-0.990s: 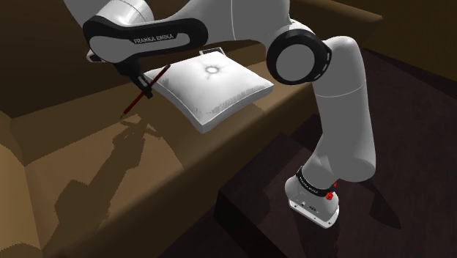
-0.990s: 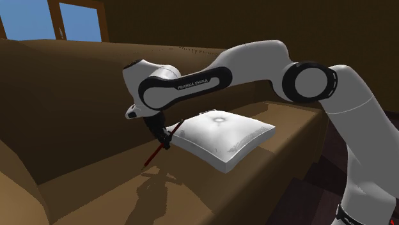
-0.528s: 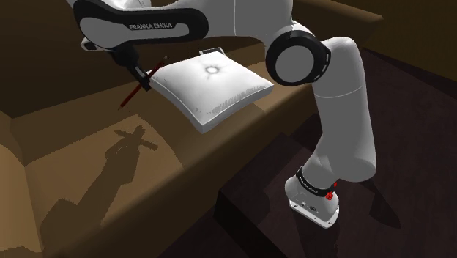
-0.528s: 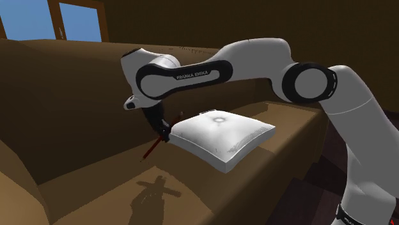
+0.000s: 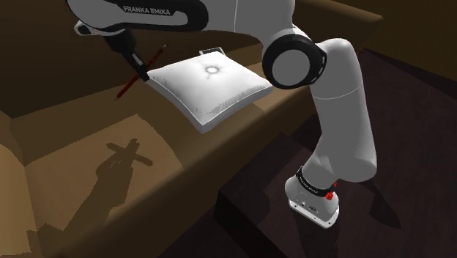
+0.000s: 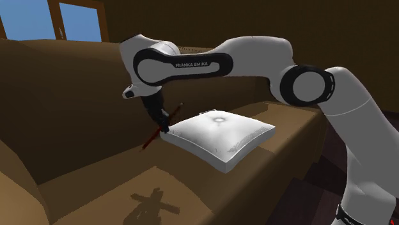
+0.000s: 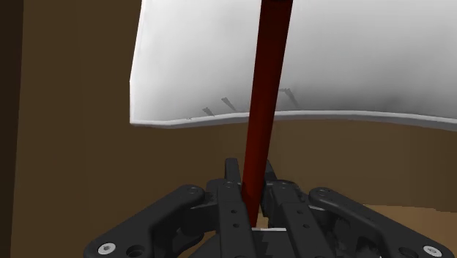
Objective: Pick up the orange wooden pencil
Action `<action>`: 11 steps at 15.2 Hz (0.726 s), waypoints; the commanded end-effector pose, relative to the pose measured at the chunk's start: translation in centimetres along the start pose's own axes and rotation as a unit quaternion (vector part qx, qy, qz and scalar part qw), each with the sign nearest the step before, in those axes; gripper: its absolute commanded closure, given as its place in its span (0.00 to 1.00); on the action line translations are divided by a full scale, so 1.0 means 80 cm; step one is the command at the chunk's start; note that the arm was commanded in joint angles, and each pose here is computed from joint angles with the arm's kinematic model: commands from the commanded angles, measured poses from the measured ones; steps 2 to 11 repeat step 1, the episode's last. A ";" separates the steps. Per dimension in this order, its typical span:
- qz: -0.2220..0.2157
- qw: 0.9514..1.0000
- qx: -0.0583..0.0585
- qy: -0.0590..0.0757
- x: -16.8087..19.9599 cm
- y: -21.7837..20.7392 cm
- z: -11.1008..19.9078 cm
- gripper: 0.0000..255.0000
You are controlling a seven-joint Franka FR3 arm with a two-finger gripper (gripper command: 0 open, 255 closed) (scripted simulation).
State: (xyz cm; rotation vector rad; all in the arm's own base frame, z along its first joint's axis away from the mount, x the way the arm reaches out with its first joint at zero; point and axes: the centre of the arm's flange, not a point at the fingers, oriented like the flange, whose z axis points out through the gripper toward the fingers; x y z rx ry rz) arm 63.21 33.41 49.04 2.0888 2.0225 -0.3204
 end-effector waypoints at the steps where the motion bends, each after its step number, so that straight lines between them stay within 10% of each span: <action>1: 0.000 1.000 0.000 0.000 -0.002 0.000 -0.005 1.00; 11: 0.000 1.000 0.000 0.000 -0.002 0.000 -0.005 1.00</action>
